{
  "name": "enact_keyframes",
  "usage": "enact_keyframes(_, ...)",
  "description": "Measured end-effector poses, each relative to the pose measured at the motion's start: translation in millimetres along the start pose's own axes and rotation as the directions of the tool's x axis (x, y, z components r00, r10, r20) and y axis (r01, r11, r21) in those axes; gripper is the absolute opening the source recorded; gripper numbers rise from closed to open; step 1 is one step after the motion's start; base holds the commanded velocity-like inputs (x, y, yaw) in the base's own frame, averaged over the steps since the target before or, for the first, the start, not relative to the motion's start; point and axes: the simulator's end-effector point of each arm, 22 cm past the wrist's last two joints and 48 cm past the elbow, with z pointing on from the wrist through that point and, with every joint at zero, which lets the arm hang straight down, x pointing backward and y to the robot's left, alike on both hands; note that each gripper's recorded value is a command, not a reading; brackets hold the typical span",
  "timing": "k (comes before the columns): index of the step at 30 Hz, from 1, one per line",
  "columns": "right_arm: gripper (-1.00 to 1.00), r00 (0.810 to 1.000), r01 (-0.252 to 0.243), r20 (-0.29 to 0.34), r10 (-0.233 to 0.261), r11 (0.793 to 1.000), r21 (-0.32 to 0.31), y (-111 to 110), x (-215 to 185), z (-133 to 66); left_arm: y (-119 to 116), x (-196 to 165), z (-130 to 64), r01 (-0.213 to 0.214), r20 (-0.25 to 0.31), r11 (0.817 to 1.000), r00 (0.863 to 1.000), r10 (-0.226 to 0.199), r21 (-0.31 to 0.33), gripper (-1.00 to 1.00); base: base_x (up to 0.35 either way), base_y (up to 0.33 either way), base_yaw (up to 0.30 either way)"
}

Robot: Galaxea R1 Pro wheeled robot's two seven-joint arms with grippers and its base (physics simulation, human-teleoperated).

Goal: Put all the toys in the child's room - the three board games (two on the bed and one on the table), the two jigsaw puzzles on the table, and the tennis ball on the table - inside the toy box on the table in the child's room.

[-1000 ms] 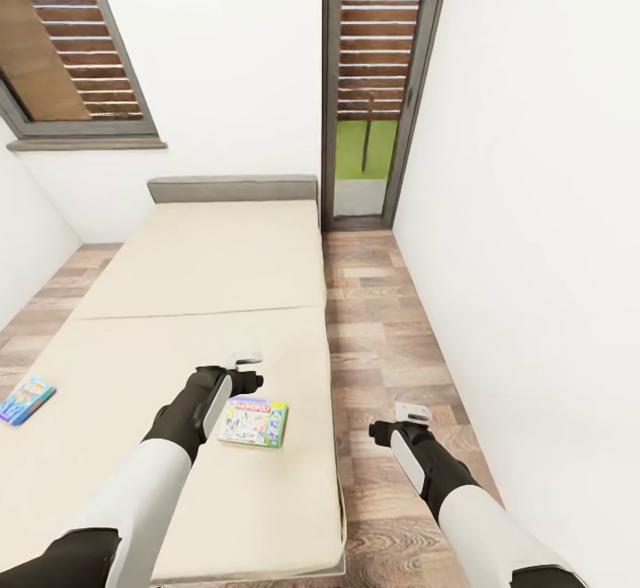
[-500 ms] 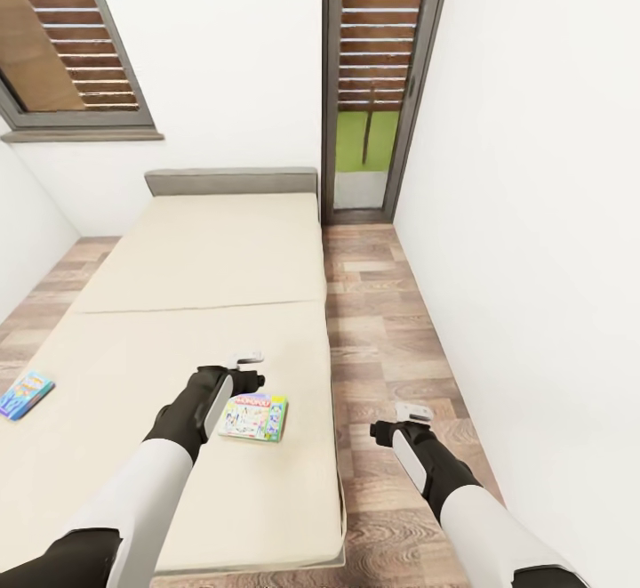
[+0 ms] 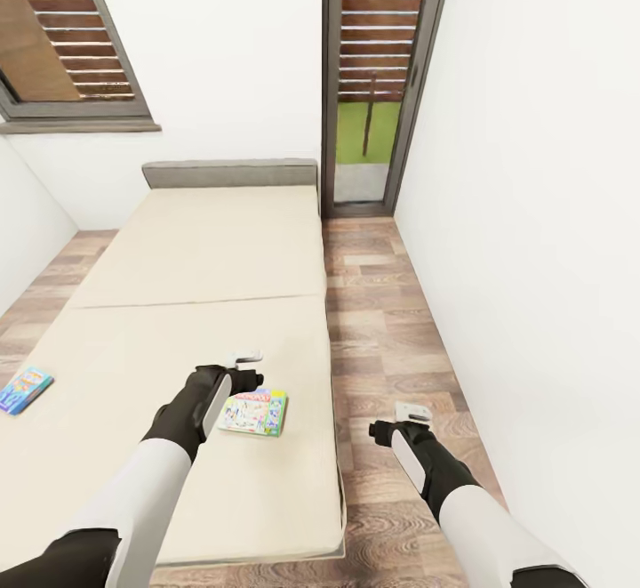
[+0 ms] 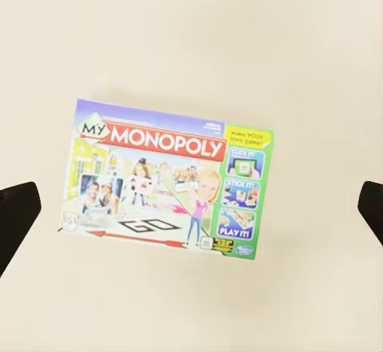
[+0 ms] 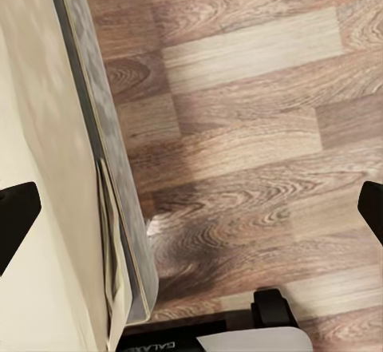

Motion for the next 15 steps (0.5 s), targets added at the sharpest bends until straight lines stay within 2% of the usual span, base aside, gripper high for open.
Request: enact_keyframes(15, 1.00, 1.000, 0.004, -0.021, -0.004, 1.000, 0.008, -4.8, 10.5, 9.4, -0.6, 5.4, 8.4, 0.002, -0.009, 1.000, 1.000, -0.002, 0.001, 1.00, 0.000, 0.000, 0.000)
